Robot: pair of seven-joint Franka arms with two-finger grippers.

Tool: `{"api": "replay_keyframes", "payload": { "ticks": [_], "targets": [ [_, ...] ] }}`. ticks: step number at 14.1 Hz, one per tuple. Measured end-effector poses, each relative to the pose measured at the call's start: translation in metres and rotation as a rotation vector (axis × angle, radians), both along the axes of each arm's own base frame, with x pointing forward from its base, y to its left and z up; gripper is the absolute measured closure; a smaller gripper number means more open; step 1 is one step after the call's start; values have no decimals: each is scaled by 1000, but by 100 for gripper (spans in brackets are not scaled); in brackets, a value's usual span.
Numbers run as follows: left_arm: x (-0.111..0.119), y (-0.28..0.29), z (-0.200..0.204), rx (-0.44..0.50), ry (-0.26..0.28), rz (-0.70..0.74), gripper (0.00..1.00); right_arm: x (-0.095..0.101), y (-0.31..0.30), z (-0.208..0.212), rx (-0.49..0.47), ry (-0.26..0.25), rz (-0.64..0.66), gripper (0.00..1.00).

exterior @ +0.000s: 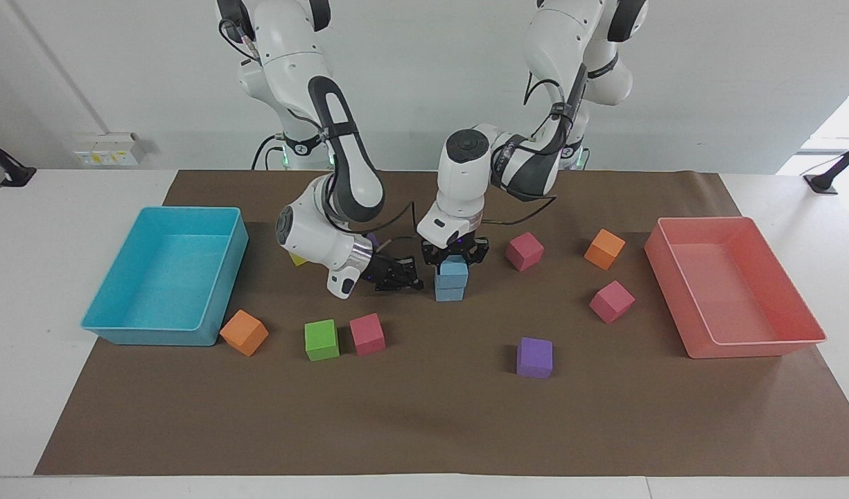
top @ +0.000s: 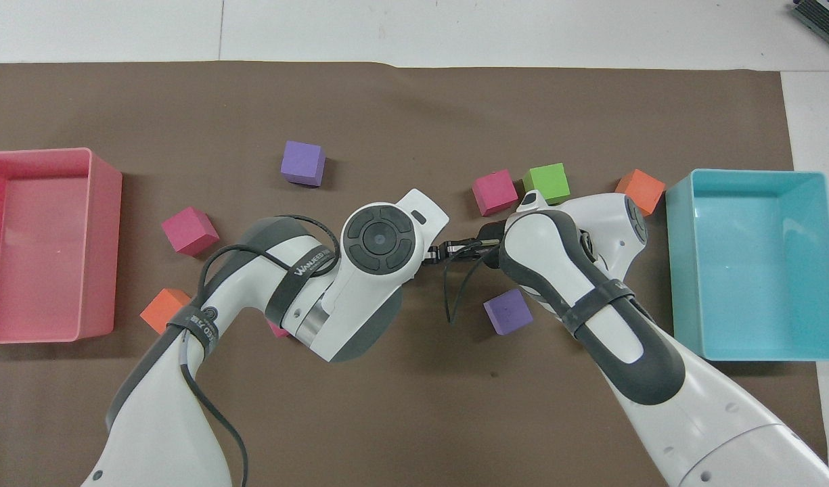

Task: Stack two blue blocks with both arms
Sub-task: 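Lower the cube onto the center light-blue cube and open the left gripper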

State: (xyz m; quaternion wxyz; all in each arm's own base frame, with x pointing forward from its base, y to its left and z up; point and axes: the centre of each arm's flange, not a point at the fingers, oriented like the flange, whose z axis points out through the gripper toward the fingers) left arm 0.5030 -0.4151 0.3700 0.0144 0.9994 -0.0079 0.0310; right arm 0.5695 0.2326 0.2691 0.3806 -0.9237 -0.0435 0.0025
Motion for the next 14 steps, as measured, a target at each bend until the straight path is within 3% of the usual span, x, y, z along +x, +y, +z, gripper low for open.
{"api": "replay_keyframes", "payload": {
  "ticks": [14],
  "targets": [
    [-3, -3, -1, -7, -6, -6, 41, 0, 0, 0, 0, 0, 0, 99]
  ]
}}
